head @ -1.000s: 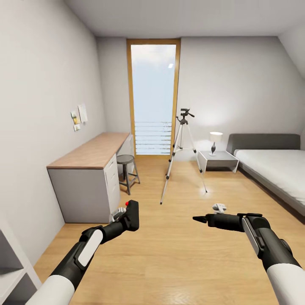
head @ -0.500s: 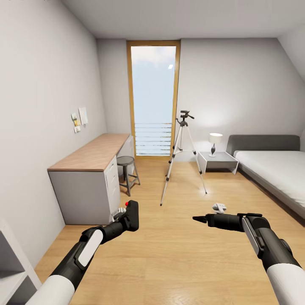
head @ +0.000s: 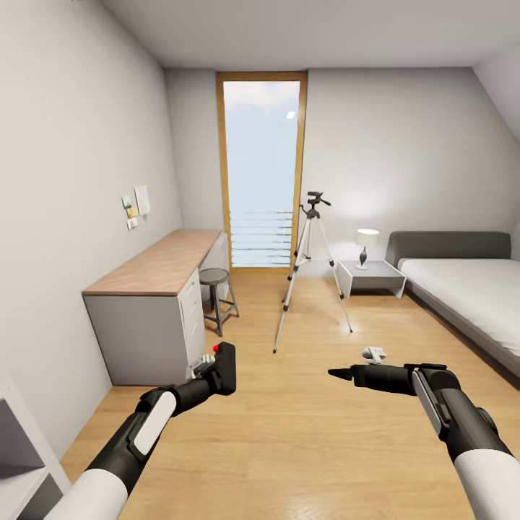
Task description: Attach the digital camera to the camera tripod in the bedroom.
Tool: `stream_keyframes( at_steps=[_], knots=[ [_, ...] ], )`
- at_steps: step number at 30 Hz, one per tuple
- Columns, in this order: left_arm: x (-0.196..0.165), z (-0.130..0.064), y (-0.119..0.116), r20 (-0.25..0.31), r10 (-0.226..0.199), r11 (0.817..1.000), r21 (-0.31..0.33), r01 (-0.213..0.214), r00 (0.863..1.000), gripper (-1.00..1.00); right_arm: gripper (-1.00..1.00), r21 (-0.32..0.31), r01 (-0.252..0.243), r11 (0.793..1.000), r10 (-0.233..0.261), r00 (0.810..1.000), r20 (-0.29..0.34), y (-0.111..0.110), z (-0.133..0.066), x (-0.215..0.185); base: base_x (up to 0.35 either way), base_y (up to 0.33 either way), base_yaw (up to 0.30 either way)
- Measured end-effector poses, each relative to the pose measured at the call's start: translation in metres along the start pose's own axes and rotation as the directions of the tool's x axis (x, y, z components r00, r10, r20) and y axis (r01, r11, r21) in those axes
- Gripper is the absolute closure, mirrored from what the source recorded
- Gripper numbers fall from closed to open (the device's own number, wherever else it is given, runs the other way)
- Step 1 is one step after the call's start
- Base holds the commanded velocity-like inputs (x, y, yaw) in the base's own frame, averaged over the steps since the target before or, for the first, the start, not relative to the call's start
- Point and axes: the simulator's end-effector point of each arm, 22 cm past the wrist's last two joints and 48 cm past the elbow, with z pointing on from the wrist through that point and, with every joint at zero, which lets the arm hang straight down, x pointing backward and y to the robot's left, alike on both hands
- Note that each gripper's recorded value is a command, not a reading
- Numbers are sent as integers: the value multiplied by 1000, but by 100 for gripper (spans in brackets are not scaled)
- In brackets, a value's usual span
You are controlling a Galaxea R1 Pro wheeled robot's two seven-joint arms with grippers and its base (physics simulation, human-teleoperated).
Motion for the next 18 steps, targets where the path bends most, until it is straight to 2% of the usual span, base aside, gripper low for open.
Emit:
stream_keyframes(
  at_steps=[18],
  knots=[
    [-14, -14, -19, -3, 0, 1000, 0, 0, 1000, 100, -100, -1, 1, 1000, -1, 1000, -2, 14, -14, -19, 0, 0, 0]
  ],
)
